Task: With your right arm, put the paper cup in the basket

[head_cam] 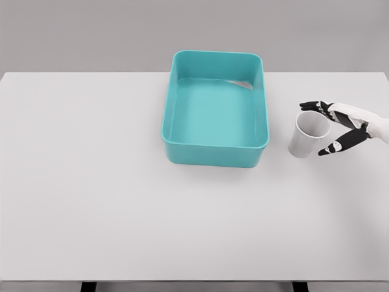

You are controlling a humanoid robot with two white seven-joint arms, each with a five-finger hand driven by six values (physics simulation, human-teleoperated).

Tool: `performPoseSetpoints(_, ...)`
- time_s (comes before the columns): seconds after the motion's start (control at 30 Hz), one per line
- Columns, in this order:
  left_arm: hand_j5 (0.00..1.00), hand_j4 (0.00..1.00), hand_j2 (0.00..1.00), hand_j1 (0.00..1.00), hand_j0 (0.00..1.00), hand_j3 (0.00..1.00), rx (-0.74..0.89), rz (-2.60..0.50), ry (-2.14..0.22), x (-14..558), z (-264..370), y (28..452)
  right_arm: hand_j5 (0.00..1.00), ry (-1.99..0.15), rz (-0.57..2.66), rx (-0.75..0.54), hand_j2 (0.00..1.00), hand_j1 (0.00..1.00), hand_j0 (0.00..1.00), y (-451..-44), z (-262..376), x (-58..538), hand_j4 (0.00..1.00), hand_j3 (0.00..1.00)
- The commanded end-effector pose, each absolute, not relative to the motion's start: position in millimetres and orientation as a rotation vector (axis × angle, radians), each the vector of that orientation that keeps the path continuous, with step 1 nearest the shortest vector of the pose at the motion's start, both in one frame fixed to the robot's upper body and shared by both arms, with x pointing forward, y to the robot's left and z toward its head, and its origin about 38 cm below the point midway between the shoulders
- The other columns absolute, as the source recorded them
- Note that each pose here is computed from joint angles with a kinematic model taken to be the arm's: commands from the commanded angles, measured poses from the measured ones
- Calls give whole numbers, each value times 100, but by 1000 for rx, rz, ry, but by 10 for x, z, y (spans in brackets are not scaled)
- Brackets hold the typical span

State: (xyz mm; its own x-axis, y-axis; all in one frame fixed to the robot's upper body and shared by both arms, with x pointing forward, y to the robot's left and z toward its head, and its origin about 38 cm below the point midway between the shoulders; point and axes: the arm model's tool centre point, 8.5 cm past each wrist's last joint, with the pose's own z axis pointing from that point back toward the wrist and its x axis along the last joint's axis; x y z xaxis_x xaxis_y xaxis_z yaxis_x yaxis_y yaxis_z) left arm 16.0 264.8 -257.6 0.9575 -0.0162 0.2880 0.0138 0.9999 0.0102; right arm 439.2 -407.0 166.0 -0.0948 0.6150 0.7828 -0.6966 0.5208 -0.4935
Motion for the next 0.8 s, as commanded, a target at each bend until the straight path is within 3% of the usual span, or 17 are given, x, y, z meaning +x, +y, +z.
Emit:
performPoseSetpoints(0.0, 100, 100, 100, 100, 100, 100, 8, -14, -293, 162, -2576, 2648, 100, -1255, 1097, 87, 100, 100, 100, -4065, 1665, 4390, 100, 100)
performPoseSetpoints(0.77, 100, 100, 100, 100, 100, 100, 8, -14, -291, 157, -2576, 2649, 100, -1276, 1132, 121, 100, 100, 100, -3890, 1699, 4382, 100, 100)
